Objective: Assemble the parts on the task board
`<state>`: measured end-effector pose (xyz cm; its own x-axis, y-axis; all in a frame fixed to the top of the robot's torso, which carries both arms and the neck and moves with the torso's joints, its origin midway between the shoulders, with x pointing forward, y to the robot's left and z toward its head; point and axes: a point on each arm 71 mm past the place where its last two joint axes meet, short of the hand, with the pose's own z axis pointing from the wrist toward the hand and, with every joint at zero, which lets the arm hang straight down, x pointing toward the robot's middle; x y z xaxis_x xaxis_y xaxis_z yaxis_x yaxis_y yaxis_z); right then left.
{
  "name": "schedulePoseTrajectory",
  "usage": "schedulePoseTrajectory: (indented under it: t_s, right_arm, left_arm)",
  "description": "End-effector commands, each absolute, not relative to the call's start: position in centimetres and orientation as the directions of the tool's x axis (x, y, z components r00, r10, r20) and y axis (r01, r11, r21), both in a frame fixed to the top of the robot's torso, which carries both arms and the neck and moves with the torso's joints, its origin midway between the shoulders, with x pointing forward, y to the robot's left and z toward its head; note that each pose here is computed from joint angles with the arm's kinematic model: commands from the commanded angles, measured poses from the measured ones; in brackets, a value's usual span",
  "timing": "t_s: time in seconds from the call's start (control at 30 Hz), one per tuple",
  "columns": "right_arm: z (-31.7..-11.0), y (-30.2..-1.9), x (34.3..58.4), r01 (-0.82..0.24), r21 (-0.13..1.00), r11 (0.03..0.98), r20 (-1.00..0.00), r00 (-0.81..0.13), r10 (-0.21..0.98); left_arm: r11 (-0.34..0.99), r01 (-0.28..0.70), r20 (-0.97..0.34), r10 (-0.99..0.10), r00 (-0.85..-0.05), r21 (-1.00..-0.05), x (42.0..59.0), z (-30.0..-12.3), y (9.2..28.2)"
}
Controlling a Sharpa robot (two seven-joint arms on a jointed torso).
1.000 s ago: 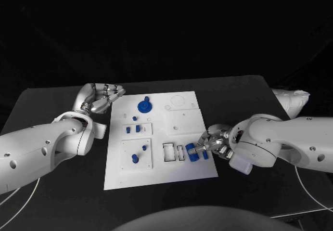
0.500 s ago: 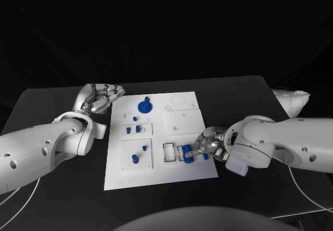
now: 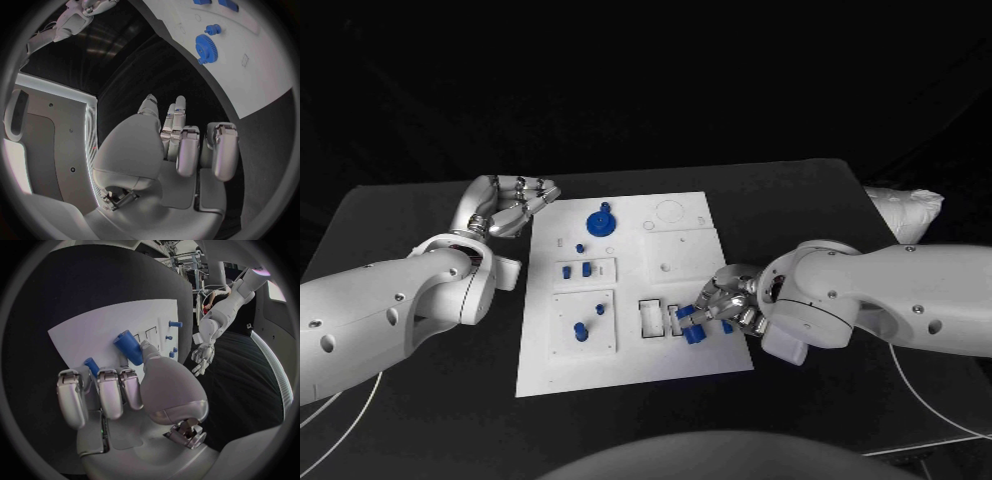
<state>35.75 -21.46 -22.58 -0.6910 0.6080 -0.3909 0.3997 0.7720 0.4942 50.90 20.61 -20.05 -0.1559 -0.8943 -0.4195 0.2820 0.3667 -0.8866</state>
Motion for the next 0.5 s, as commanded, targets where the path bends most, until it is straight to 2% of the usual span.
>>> schedulePoseTrajectory:
  t_s: [0.03,0.5]
  right_arm:
    - [-22.94,-21.73,35.59,0.422,0.435,0.795,-0.393,-0.706,0.589]
    - [-22.88,-21.75,35.79,0.409,0.444,0.797,-0.41,-0.698,0.587]
  left_arm:
    - [0.355,0.296,-0.416,-0.893,-0.174,-0.886,50.83,-19.95,20.27]
    - [0.355,0.296,-0.416,-0.893,-0.174,-0.887,50.81,-19.95,20.28]
